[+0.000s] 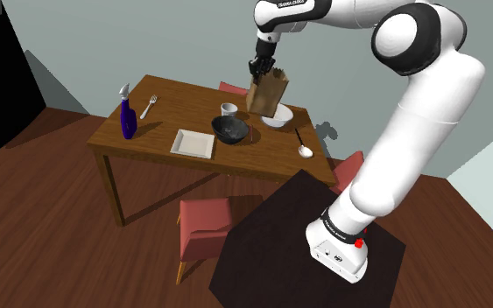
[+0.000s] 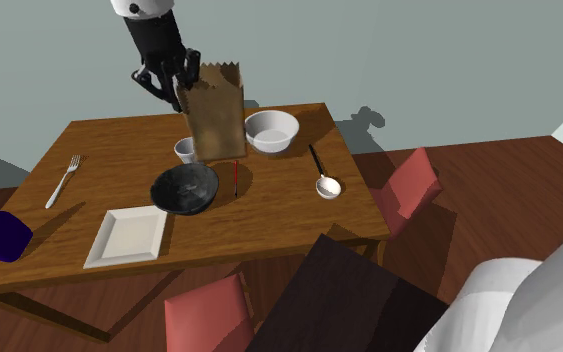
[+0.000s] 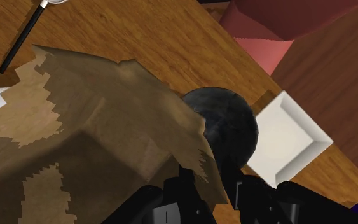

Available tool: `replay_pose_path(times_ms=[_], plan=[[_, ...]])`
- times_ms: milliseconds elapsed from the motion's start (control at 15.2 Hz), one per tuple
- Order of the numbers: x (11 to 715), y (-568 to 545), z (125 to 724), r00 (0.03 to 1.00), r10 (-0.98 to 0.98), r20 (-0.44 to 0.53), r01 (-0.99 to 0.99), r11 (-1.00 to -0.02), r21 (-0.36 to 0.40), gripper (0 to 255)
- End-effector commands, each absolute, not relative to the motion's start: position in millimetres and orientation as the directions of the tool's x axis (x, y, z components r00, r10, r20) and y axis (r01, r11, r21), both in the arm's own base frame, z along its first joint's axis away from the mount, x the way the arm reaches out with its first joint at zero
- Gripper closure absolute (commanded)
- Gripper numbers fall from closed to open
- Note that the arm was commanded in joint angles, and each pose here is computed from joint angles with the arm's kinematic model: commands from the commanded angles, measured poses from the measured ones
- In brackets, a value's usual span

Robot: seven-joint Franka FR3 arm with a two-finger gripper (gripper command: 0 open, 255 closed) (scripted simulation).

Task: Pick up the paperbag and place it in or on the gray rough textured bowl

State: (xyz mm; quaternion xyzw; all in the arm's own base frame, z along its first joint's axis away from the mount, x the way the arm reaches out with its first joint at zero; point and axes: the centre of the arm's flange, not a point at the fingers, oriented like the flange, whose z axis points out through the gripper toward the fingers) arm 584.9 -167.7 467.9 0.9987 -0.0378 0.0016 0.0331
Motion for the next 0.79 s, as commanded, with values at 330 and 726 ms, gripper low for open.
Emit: replay_pose_path(times_ms=[330, 726], plan=[[631, -86, 490, 0.997, -0.077, 0.007, -0.077, -0.995, 0.066, 255], [653, -45, 485, 0.997, -0.077, 0.007, -0.077, -0.995, 0.066, 255]])
